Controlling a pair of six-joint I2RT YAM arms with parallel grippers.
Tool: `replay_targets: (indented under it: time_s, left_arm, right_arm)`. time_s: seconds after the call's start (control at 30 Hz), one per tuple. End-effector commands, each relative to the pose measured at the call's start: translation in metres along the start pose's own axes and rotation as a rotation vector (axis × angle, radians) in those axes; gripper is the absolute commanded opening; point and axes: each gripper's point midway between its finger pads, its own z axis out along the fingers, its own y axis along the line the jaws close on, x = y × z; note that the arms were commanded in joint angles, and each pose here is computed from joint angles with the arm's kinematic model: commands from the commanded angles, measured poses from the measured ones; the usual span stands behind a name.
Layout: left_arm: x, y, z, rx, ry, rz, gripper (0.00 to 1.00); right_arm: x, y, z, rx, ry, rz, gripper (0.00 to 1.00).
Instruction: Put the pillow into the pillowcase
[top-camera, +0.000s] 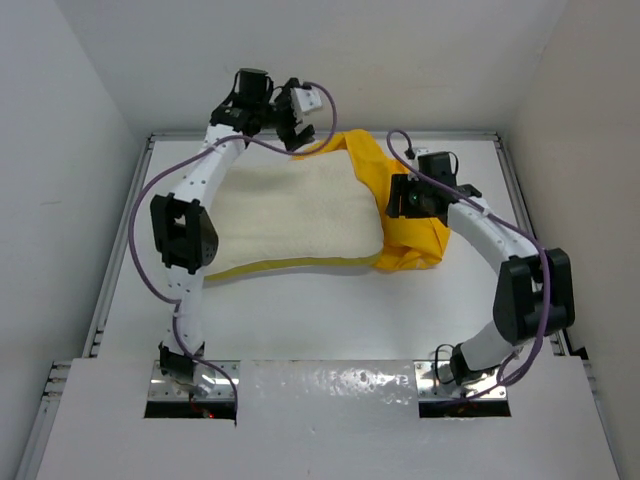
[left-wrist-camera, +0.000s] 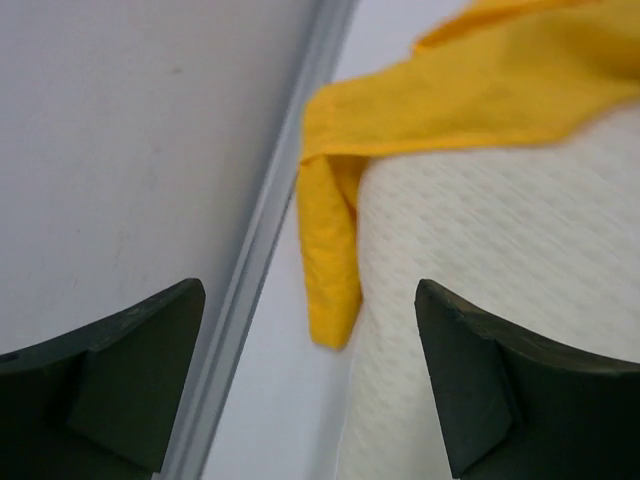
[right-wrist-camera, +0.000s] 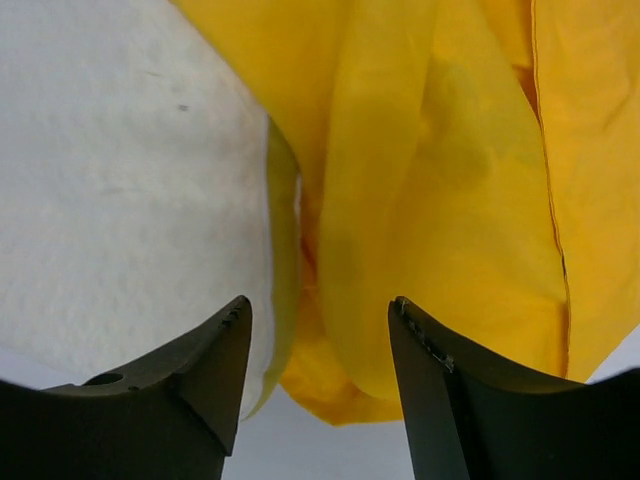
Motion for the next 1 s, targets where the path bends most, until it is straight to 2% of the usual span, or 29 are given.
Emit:
replay_targets:
  time_s: [0.0, 0.03, 0.13, 0.2, 0.3, 0.37, 0.43, 0.47, 0.5, 0.57, 0.6, 0.63, 0.67, 0.73, 0.77, 0.87, 0.97]
  left_arm:
    - [-0.009, -0.097, -0.027, 0.391, 0.075, 0.404, 0.84]
    - [0.015, -0.139, -0.038, 0.54, 0.154, 0.338, 0.84]
    - [0.05, -0.2, -0.054, 0.744, 0.234, 0.251, 0.92]
    - [0.052, -0.223, -0.058, 0.79, 0.255, 0.225, 1.0]
    - [0.048, -0.249, -0.051, 0.846, 0.243, 0.198, 1.0]
    - [0.047, -0.261, -0.048, 0.876, 0.24, 0.2, 1.0]
    - [0.053, -0.273, -0.048, 0.907, 0.261, 0.201, 1.0]
    - [0.059, -0.276, -0.048, 0.919, 0.277, 0.213, 1.0]
    - [0.068, -0.284, -0.049, 0.941, 0.298, 0.205, 1.0]
    - [0.085, -0.281, -0.044, 0.921, 0.339, 0.231, 0.98]
    - [0.104, -0.287, -0.042, 0.912, 0.383, 0.209, 0.92]
    - [0.123, -0.281, -0.039, 0.835, 0.487, 0.146, 0.8]
    - [0.13, -0.264, -0.012, 0.709, 0.47, 0.168, 0.52]
    - [0.151, -0.252, 0.001, 0.592, 0.52, 0.107, 0.32]
    - [0.142, -0.231, 0.017, 0.471, 0.502, 0.058, 0.03]
    - [0.115, -0.18, 0.036, 0.242, 0.412, -0.075, 0.0]
    - [0.095, -0.157, 0.04, 0.181, 0.371, -0.085, 0.0]
  right_arm:
    - [-0.008, -0.013, 0.021, 0.043, -0.038, 0.043, 0.57]
    - [-0.005, -0.014, 0.025, 0.044, -0.024, 0.039, 0.58]
    - [0.007, -0.017, 0.044, 0.037, 0.027, 0.034, 0.59]
    - [0.018, -0.018, 0.057, 0.027, 0.05, 0.034, 0.6]
    - [0.034, -0.02, 0.072, 0.021, 0.101, 0.044, 0.6]
    - [0.039, -0.022, 0.079, 0.031, 0.123, 0.042, 0.46]
    - [0.04, -0.025, 0.079, 0.036, 0.132, 0.026, 0.26]
    - [0.039, -0.026, 0.078, 0.041, 0.13, 0.017, 0.06]
    - [0.036, -0.026, 0.074, 0.045, 0.124, 0.0, 0.0]
    - [0.031, -0.026, 0.067, 0.047, 0.127, -0.018, 0.0]
    - [0.026, -0.024, 0.061, 0.036, 0.119, -0.043, 0.0]
    - [0.025, -0.022, 0.055, 0.026, 0.133, -0.053, 0.0]
    - [0.022, -0.019, 0.05, 0.013, 0.133, -0.065, 0.0]
    - [0.023, -0.011, 0.033, -0.032, 0.156, -0.099, 0.0]
    - [0.024, -0.009, 0.026, -0.046, 0.168, -0.109, 0.0]
    - [0.043, -0.003, 0.0, -0.105, 0.244, -0.101, 0.0]
    - [0.069, 0.0, -0.02, -0.16, 0.334, -0.112, 0.0]
